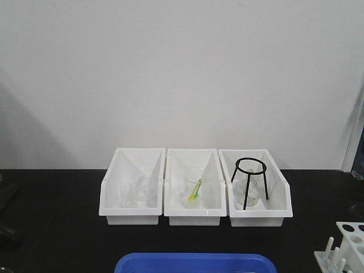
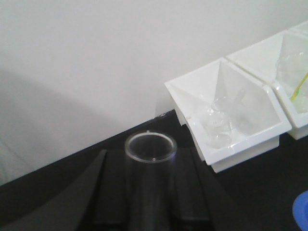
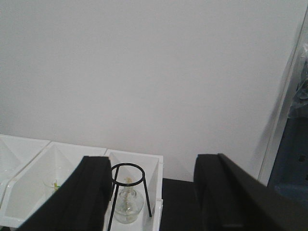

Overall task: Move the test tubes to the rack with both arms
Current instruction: 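Carry the test tube with the left gripper toward the right gripper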

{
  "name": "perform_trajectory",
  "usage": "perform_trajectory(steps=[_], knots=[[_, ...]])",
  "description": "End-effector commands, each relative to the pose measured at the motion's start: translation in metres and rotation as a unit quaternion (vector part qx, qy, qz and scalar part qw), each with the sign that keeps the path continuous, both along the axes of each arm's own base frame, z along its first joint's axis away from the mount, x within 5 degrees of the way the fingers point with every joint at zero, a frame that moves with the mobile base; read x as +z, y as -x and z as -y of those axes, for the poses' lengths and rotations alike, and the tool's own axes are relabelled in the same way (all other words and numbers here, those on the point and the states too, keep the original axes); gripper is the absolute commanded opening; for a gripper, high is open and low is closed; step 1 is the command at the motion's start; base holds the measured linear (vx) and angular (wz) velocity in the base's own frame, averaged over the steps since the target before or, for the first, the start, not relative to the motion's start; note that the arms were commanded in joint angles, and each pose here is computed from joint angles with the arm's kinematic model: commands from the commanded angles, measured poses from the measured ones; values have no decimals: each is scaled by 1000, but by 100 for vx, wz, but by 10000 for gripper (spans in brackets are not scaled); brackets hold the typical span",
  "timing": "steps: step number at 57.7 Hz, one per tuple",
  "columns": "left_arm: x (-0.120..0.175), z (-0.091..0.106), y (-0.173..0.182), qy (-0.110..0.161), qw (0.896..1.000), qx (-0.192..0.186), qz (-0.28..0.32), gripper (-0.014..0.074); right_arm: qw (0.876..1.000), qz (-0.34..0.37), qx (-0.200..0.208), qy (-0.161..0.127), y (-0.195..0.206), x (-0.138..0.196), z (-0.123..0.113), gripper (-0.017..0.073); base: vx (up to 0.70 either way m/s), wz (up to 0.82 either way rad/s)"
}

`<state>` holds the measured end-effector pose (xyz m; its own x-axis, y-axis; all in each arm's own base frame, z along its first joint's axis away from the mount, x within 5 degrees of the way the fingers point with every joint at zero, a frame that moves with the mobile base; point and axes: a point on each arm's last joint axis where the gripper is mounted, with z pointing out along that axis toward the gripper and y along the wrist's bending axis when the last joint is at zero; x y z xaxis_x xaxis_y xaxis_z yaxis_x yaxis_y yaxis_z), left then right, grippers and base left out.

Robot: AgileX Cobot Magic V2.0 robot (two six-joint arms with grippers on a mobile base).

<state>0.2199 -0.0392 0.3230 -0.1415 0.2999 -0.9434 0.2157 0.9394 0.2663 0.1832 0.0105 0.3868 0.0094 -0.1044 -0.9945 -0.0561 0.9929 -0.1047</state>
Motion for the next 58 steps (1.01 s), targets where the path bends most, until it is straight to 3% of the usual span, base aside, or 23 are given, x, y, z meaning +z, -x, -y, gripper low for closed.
perform_trajectory(steps=[1,12,22,34,44,48,58], knots=[[46,2,2,35,998,-5,49,-22,999,51,2,-2,3,18,0,439,0,0],[78,9,4,99,993,-18,64,-22,999,23,20,-27,-6,10,-8,439,0,0],[80,29,10,126,989,-62,54,-22,994,-7,113,-1,-16,-3,-47,439,0,0],[74,60,14,127,983,-127,33,-22,975,-43,219,8,-22,-23,-101,439,0,0],[67,88,14,160,973,-167,19,-22,954,-49,295,8,-19,-37,-144,439,0,0],[65,99,14,175,968,-181,20,-22,947,-44,319,7,-16,-41,-158,439,0,0],[61,126,20,181,958,-219,21,-22,930,-44,365,-15,-8,-50,-187,439,0,0]])
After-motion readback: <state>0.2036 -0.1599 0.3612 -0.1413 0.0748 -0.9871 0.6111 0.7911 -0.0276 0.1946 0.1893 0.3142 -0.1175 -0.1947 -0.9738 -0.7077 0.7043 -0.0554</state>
